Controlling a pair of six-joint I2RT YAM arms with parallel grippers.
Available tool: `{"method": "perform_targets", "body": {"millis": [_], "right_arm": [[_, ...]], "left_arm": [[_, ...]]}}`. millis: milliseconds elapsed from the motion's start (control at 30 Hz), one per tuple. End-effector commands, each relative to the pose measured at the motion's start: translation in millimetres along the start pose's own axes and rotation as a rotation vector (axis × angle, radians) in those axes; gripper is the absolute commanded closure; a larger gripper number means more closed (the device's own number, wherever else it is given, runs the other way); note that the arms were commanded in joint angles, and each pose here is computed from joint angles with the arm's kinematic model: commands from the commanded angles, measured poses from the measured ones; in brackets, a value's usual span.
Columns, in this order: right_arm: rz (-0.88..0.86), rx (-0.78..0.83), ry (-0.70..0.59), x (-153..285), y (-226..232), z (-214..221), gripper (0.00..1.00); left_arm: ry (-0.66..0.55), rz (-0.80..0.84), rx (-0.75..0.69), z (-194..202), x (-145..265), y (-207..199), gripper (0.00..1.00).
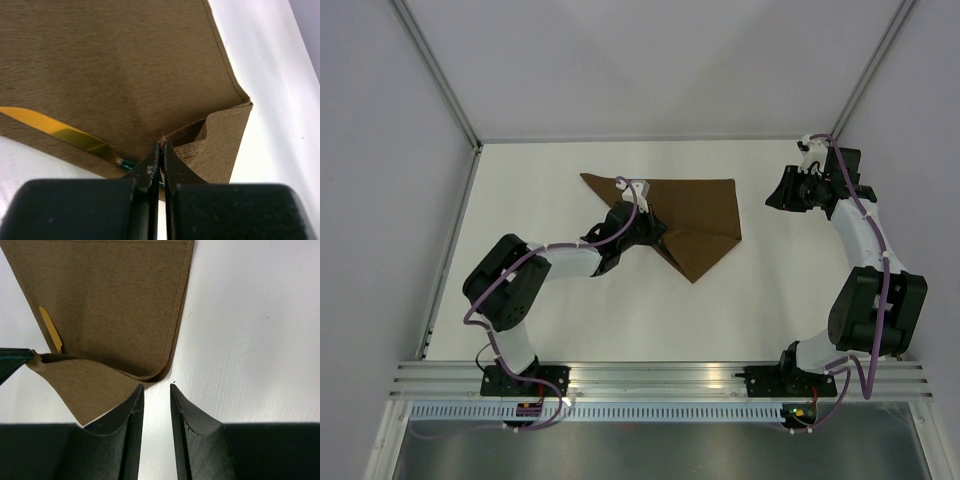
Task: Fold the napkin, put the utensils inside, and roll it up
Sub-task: Fold the napkin at the center of the board.
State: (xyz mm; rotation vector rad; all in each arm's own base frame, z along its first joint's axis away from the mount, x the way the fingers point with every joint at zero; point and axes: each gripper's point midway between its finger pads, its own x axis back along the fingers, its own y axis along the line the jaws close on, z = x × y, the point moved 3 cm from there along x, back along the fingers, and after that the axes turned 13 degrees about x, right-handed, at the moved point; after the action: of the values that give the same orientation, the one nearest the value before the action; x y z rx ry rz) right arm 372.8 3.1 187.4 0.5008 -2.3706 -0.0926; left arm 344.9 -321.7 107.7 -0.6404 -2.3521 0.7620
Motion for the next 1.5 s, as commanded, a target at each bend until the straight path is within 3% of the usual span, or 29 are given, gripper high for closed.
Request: {"method": "perform_targets", "body": {"millis": [0,400,767,1200,1400,1433,1467], "right_arm": [[-0.013,0.02,-0.011,-2,-2,0,0.67],[-0.017,0.021,-0.008,-3,-2,1,0.67],[-0.021,0.021,-0.002,-6,-2,3,0.68],[-0.027,0.017,0.01,-8,-3,6,0.68],[-0.03,0.017,0.014,-9,-2,7,0.68],[-0.032,0.018,0.015,-10,-2,7,0.68],[-0.033,0.016,0.018,-10,-2,8,0.68]], "left_arm": [[-0.002,0.007,0.099,-17,-3,1,0.98],[-0.001,-0.062,0.176,-47,-11,50,0.98],[0.002,-0.07,0.209,-66,-21,71,0.98],[0.043,-0.071,0.261,-65,-33,94,0.97],[0.012,-0.066,0.274,-84,-30,103,0.73],[-0.001,-0.073,0.277,-90,-28,107,0.6],[-0.015,-0.07,0.276,-96,-24,106,0.54]]}}
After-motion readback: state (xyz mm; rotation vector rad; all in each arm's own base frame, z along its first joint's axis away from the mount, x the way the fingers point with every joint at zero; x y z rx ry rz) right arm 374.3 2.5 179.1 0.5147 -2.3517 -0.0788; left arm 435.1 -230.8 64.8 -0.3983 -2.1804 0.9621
